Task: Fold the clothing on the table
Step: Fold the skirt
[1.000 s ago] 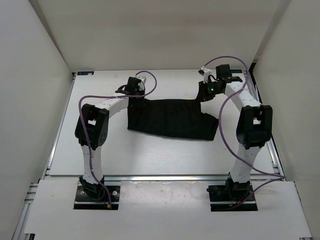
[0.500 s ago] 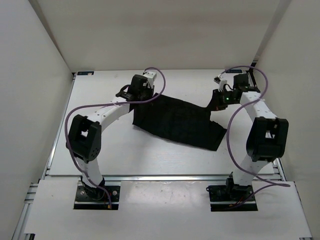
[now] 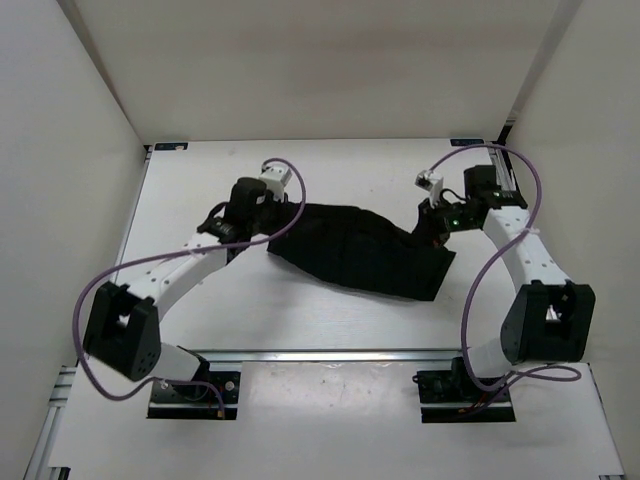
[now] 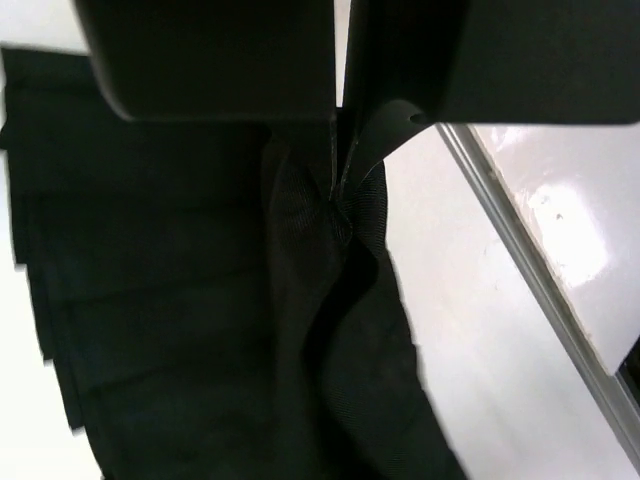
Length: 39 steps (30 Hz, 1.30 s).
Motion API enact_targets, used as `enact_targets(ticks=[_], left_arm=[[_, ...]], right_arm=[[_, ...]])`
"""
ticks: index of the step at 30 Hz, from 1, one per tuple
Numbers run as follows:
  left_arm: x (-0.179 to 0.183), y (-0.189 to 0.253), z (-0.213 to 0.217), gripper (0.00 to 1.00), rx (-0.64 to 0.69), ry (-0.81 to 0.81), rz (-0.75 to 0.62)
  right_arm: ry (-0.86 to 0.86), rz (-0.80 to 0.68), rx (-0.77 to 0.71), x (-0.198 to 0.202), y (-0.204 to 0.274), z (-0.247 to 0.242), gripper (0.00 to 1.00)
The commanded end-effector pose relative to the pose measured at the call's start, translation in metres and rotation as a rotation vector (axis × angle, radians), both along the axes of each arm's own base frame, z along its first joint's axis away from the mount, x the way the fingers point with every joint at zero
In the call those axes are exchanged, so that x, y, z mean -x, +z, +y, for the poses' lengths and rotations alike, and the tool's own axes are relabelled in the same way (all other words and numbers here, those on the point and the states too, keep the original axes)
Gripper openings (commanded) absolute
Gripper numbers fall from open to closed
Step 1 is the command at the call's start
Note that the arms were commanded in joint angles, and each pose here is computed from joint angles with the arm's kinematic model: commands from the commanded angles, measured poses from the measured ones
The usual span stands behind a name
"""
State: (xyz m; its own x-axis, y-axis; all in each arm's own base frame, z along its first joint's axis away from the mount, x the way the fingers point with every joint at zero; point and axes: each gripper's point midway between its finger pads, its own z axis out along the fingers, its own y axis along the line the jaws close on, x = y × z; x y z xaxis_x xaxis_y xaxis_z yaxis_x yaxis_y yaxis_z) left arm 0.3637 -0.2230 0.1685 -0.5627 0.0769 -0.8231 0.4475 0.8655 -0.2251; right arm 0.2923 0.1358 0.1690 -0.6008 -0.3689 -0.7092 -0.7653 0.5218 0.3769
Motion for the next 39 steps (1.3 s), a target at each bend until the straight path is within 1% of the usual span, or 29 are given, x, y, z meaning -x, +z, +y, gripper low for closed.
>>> enact_targets(ticks=[1, 2, 3, 4, 5, 6, 7, 8, 10, 12, 14, 16, 17, 19, 20, 21, 23, 24, 25, 26, 27, 29, 31, 32, 33, 35, 37, 39], left_arm=[[0.033, 0.021, 0.0, 0.0, 0.085, -0.042, -0.037], [0.041, 0.024, 0.004, 0.0, 0.105, -0.047, -0.051], [0.048, 0.014, 0.008, 0.0, 0.114, -0.041, -0.031], [0.055, 0.021, 0.008, 0.0, 0.144, -0.058, -0.052], [0.056, 0.029, 0.013, 0.0, 0.176, -0.042, -0.085], [0.06, 0.021, 0.019, 0.0, 0.188, -0.022, -0.064], [0.063, 0.028, 0.02, 0.0, 0.22, -0.016, -0.078], [0.063, 0.03, 0.026, 0.0, 0.234, 0.005, -0.09], [0.066, 0.026, 0.034, 0.0, 0.25, 0.044, -0.077], [0.07, 0.025, 0.034, 0.0, 0.249, 0.047, -0.076], [0.069, 0.027, 0.031, 0.0, 0.253, 0.049, -0.072], [0.065, 0.031, 0.026, 0.0, 0.257, 0.047, -0.068], [0.062, 0.037, 0.024, 0.0, 0.263, 0.044, -0.072], [0.054, 0.031, 0.022, 0.0, 0.25, 0.058, -0.04], [0.047, 0.041, 0.022, 0.0, 0.256, 0.067, -0.054], [0.047, 0.029, 0.021, 0.0, 0.241, 0.063, -0.014], [0.033, 0.032, 0.022, 0.0, 0.238, 0.085, -0.012], [0.031, 0.026, 0.019, 0.0, 0.231, 0.079, 0.009], [0.024, 0.023, 0.019, 0.0, 0.23, 0.088, 0.021], [0.018, 0.028, 0.018, 0.0, 0.234, 0.088, 0.011], [0.013, 0.015, 0.017, 0.0, 0.219, 0.094, 0.044], [0.002, 0.01, 0.014, 0.0, 0.204, 0.101, 0.075], [-0.009, -0.006, 0.01, 0.0, 0.179, 0.096, 0.123], [-0.017, -0.001, 0.008, 0.0, 0.183, 0.092, 0.109], [-0.02, -0.011, 0.007, 0.0, 0.166, 0.098, 0.132], [-0.033, -0.018, 0.004, 0.0, 0.164, 0.108, 0.134], [-0.038, -0.025, -0.001, 0.0, 0.168, 0.109, 0.145], [-0.043, -0.035, 0.002, 0.0, 0.164, 0.124, 0.162]], right_arm=[[-0.006, -0.037, 0.01, 0.019, 0.005, -0.017, 0.0], [-0.02, -0.056, 0.004, 0.019, 0.008, -0.024, 0.01], [-0.026, -0.073, 0.002, 0.023, 0.007, -0.027, 0.0], [-0.026, -0.108, 0.0, 0.028, 0.01, -0.029, 0.0], [-0.038, -0.123, 0.001, 0.03, 0.004, -0.033, 0.0], [-0.053, -0.162, 0.016, 0.033, 0.007, -0.037, 0.0], [-0.053, -0.204, 0.037, 0.037, 0.006, -0.039, 0.0], [-0.053, -0.208, 0.064, 0.043, -0.005, -0.04, 0.0], [-0.047, -0.278, 0.106, 0.049, -0.003, -0.039, 0.0], [-0.056, -0.301, 0.131, 0.053, -0.006, -0.037, 0.0], [-0.068, -0.282, 0.13, 0.054, -0.008, -0.038, 0.0], [-0.077, -0.222, 0.104, 0.054, -0.008, -0.04, 0.0], [-0.093, -0.164, 0.087, 0.052, -0.011, -0.044, 0.0], [-0.118, -0.064, 0.055, 0.049, -0.012, -0.05, 0.0], [-0.121, -0.011, 0.025, 0.046, -0.013, -0.05, 0.0], [-0.127, 0.018, 0.003, 0.045, -0.009, -0.049, 0.0], [-0.16, 0.112, -0.017, 0.036, -0.02, -0.053, 0.0], [-0.177, 0.157, -0.036, 0.034, -0.025, -0.052, 0.0], [-0.177, 0.156, -0.034, 0.031, -0.027, -0.052, 0.0], [-0.183, 0.177, -0.043, 0.03, -0.033, -0.048, 0.0], [-0.2, 0.186, -0.039, 0.026, -0.037, -0.049, 0.0], [-0.198, 0.195, -0.029, 0.022, -0.043, -0.043, 0.0], [-0.23, 0.192, -0.038, 0.012, -0.046, -0.042, 0.0], [-0.238, 0.205, -0.044, 0.01, -0.049, -0.042, 0.0], [-0.255, 0.208, -0.045, 0.003, -0.05, -0.044, 0.0], [-0.284, 0.226, -0.058, -0.009, -0.054, -0.049, 0.0], [-0.322, 0.269, -0.063, -0.02, -0.06, -0.053, 0.0], [-0.348, 0.269, -0.057, -0.027, -0.062, -0.058, 0.0]])
